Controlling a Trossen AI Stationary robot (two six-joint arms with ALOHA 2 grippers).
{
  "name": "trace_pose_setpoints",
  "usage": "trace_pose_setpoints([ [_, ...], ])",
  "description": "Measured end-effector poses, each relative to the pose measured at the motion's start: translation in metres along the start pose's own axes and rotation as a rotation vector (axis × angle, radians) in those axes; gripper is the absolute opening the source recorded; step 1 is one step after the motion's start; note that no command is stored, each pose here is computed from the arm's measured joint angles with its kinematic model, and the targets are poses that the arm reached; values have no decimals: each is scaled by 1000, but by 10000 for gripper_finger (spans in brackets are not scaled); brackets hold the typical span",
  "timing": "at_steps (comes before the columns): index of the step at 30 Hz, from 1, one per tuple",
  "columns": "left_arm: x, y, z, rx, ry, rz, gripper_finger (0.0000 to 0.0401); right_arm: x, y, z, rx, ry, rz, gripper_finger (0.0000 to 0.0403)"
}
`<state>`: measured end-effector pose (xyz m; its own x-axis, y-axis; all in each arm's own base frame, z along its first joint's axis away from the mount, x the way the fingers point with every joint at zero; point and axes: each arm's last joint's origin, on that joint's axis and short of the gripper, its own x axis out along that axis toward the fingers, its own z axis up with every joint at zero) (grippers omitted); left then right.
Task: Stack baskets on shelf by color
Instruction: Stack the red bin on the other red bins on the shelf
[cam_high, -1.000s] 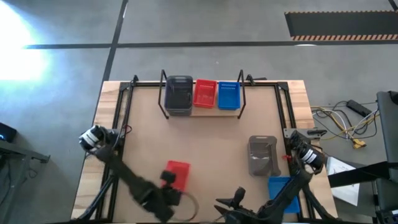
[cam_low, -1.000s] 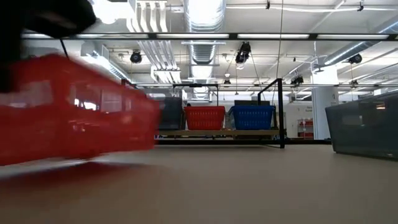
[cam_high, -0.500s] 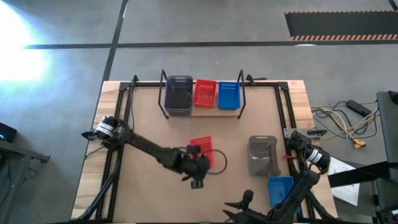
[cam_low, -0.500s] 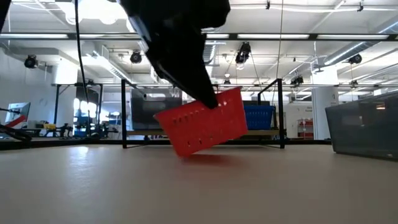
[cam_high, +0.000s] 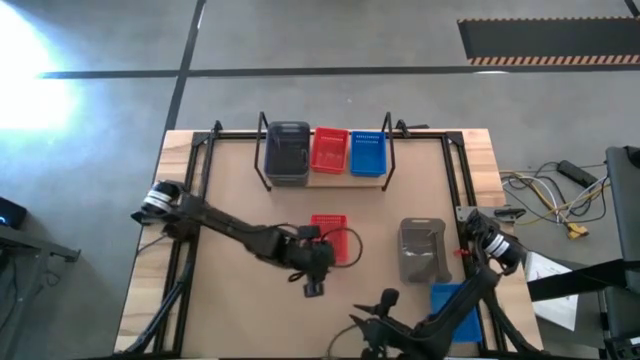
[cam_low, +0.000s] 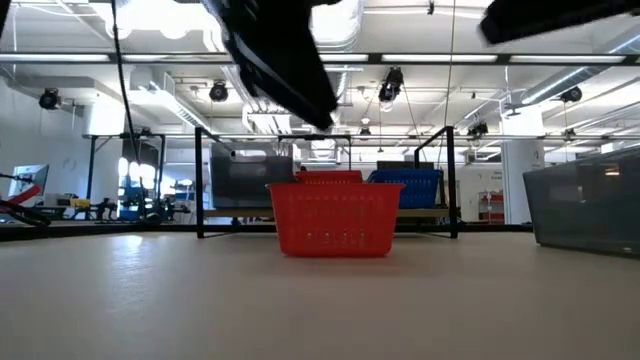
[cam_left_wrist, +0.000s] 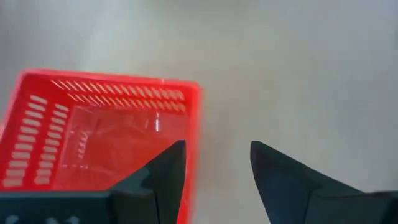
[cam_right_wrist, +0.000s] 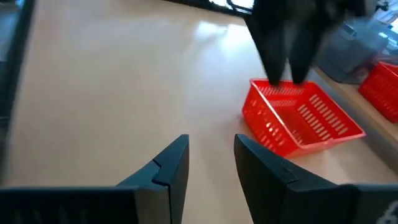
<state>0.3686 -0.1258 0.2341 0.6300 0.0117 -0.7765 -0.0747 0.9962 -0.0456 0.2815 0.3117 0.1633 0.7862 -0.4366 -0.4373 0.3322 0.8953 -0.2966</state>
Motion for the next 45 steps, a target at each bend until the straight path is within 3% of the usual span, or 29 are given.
trace_pose_setpoints([
  [6, -50, -40, -23, 43, -35, 49, 166, 39, -14, 10, -43, 171, 44, 122],
  [10, -74, -71, -59, 41, -100, 106, 166, 72, -30, 19, -100, 268, 84, 140],
  [18, -83, -103, -144, -122, -297, 190, 166, 120, -65, 55, -211, 314, 142, 185],
  [22, -75, -105, -173, -180, -369, 149, 166, 146, -87, 63, -185, 378, 192, 183],
  [29, -58, -99, -194, -257, -442, 39, 166, 172, -116, 61, -125, 510, 231, 149],
  [38, -54, -95, -199, -235, -471, 41, 166, 167, -117, 57, -172, 575, 287, 46],
  [40, -54, -95, -199, -230, -474, 44, 166, 162, -119, 63, -175, 558, 293, 20],
  [45, -53, -95, -200, -226, -472, 48, 166, 139, -140, 100, -193, 450, 213, 12],
])
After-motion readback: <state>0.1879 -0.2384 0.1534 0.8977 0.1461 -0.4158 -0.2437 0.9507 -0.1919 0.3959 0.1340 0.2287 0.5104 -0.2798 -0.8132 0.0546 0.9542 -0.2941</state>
